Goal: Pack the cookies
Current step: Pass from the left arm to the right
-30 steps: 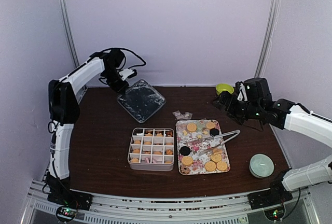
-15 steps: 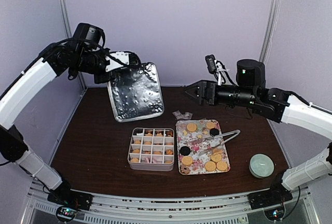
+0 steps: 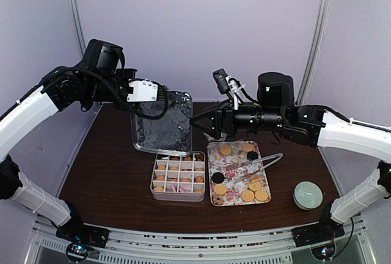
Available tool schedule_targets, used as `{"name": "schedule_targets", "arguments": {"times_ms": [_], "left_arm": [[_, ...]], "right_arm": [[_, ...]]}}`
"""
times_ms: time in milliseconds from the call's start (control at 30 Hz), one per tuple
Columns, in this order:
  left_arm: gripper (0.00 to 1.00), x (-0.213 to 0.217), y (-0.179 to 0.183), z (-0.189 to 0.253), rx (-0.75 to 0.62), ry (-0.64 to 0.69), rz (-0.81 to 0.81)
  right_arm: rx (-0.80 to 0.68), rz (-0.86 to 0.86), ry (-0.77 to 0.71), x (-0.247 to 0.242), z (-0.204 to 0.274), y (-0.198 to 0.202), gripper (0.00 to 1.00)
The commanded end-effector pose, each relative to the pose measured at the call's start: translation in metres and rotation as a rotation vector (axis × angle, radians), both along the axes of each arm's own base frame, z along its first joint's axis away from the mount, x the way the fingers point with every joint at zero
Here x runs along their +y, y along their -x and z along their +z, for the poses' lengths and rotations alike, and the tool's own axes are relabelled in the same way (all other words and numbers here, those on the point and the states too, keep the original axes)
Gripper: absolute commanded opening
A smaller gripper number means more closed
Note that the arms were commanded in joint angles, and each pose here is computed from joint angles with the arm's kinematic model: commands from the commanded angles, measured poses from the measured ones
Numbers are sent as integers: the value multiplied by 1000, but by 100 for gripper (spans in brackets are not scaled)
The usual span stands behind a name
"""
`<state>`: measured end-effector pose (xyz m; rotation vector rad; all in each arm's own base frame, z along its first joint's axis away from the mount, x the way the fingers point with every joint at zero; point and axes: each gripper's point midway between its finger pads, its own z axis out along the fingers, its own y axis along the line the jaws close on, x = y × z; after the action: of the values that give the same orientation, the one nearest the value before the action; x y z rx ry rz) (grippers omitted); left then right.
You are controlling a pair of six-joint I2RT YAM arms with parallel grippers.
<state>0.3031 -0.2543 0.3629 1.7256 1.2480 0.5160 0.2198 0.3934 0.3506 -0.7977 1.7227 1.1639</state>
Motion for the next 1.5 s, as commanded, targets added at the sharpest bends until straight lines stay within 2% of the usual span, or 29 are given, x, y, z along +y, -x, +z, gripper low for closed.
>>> {"name": "schedule_targets", "arguments": {"times_ms": [0,167,300,433,633,933,1067,1267,1300,1400,1467], "left_arm": [[0,-3,-8,23,-99,39,22],[0,-4,-6,25,-103,48,20],[0,-5,-2,22,-100,50,11],[0,-6,3,20,-111,42,-11],[0,-6,12,23,-128,39,-31],[0,-3,18,23,-139,32,-38],[0,-3,17,26,-151,38,-35],[0,-2,15,26,-158,39,-28],[6,-2,15,26,-158,40,-22],[59,1,13,26,-153,49,4],[81,4,15,26,-139,66,21]], "right_arm": [[-60,-76,4,12,6,-10,76],[-65,-186,54,12,-10,-28,71],[-70,-156,24,23,-12,-24,70],[-61,-114,24,39,-16,-24,64],[-33,-43,21,58,-22,-21,50],[-51,-17,-33,59,-5,-12,19],[-69,-24,-39,56,2,-8,11],[-78,-71,-14,49,0,-12,6],[-83,-84,-5,47,-1,-13,6],[-125,-137,44,37,-1,-20,6],[-176,-178,92,26,3,-25,5]]}}
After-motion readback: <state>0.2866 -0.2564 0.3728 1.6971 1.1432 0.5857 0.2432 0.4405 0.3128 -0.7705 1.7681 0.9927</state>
